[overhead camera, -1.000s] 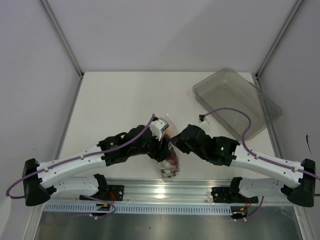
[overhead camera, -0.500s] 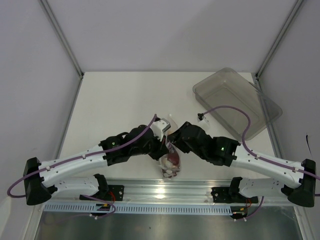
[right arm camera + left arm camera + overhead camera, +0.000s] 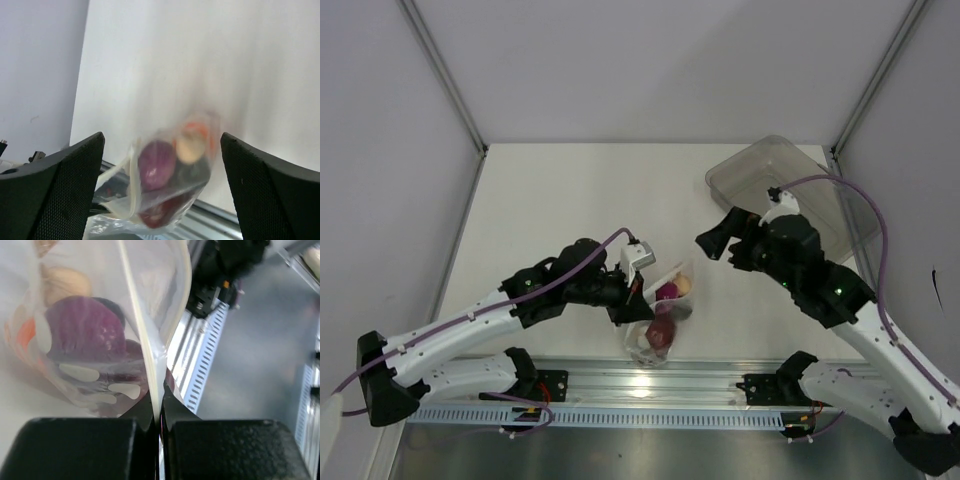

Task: Place the food in the zip-top bag and seal the zipper
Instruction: Adjust the zipper food storage bag at the center of the board.

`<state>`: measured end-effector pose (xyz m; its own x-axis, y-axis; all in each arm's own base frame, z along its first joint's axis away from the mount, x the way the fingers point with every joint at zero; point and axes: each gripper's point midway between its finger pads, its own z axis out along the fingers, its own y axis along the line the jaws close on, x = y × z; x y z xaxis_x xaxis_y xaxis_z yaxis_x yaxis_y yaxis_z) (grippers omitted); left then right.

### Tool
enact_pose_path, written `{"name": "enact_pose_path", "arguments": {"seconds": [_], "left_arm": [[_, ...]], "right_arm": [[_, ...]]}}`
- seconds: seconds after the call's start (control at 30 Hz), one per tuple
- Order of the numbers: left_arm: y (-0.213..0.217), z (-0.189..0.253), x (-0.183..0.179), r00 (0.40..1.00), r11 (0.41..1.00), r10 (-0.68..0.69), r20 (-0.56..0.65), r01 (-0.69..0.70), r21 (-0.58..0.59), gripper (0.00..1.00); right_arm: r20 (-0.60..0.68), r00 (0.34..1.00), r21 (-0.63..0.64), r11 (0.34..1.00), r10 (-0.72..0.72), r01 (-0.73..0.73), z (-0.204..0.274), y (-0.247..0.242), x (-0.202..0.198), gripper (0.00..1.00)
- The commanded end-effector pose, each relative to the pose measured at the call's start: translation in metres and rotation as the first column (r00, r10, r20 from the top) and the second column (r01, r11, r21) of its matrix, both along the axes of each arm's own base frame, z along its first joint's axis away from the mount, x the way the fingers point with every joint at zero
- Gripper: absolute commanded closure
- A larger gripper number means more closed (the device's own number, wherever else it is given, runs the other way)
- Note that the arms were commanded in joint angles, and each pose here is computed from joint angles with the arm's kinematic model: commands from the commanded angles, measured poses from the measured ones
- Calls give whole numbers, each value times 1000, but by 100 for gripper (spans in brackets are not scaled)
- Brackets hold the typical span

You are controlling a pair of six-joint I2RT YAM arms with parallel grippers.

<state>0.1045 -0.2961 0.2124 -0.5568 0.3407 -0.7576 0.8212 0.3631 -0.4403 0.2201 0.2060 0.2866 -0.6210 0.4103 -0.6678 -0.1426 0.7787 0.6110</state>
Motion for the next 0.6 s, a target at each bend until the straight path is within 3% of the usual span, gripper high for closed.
{"name": "enact_pose_path", "arguments": {"seconds": [0.0, 0.27, 0.4, 0.57], "left_arm": [[1, 36, -33, 972, 964, -226, 59, 232, -133, 100], [24, 64, -48, 935, 901, -352, 47, 352, -254, 99], [30, 74, -53, 912, 871, -410, 33, 401, -284, 99], [32, 82, -63, 873, 822, -487, 29, 469, -322, 99]], "right_arm": [[135, 972, -66, 980, 194, -187, 8, -11, -3, 1], [271, 825, -8, 858, 496, -513, 3, 10, -42, 14], [431, 711, 5, 786, 556, -618, 25, 14, -72, 14], [506, 641, -28, 754, 577, -656, 31, 11, -89, 15]]}}
